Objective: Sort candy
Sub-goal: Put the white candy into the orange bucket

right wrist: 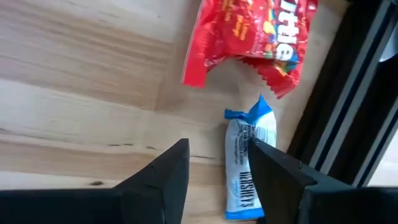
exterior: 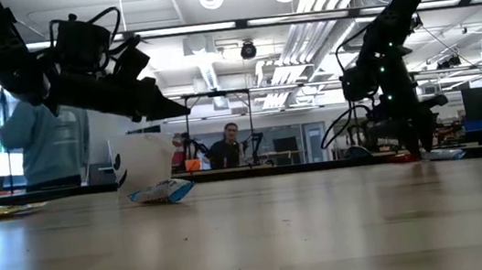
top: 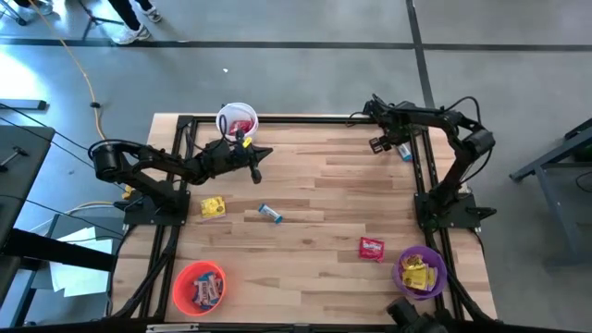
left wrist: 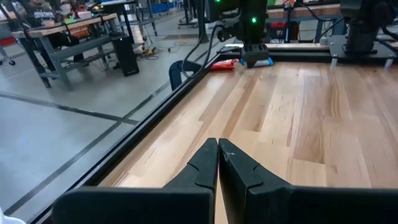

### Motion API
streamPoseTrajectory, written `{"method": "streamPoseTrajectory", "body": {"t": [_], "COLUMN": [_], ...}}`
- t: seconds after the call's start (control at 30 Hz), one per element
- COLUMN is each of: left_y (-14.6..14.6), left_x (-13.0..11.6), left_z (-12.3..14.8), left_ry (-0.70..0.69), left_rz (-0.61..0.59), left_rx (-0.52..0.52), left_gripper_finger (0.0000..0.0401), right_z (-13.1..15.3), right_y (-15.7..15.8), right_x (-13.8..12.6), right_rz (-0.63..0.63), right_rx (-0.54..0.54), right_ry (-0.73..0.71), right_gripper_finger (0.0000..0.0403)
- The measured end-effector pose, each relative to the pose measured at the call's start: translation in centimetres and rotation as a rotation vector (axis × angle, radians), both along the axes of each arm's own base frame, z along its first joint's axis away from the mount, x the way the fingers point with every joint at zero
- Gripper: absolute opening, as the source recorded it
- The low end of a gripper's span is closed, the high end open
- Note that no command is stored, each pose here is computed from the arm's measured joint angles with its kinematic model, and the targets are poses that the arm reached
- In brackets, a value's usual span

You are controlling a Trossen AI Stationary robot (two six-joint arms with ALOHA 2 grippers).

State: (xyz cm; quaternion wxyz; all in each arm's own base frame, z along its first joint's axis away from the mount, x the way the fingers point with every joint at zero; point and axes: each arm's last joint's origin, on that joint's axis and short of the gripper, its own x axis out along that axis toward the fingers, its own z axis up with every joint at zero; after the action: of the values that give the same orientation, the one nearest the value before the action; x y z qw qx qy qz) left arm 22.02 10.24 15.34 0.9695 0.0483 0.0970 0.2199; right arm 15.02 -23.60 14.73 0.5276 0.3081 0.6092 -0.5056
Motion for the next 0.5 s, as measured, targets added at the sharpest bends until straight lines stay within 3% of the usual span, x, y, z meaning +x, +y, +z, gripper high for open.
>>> {"method": "streamPoseTrajectory", "body": {"t": [0.17,0.43,0.5], "left_y": [0.0,0.0,0.0], "left_x": [0.0,0.0,0.0], "left_z": [-0.1,-0.1,-0.1], "left_ry": [0.006,0.006,0.006], "left_rz": [0.000,0.000,0.000], "left_rx": [-0.003,-0.003,-0.003], "left_gripper_finger": [0.0000,0.0000,0.0000], "right_z": [0.0,0.3,0.6], "right_y": [0.2,0.3,0.4], "right_x": [-0.1,0.3,1.0], "right_rz": [0.025,0.108,0.143], "right_rx": [0.030,0.091,0.105], "right_ry": [-0.001,-0.038,-0.071], "right_gripper_finger": [0.0118,0.0012,0.0005]}}
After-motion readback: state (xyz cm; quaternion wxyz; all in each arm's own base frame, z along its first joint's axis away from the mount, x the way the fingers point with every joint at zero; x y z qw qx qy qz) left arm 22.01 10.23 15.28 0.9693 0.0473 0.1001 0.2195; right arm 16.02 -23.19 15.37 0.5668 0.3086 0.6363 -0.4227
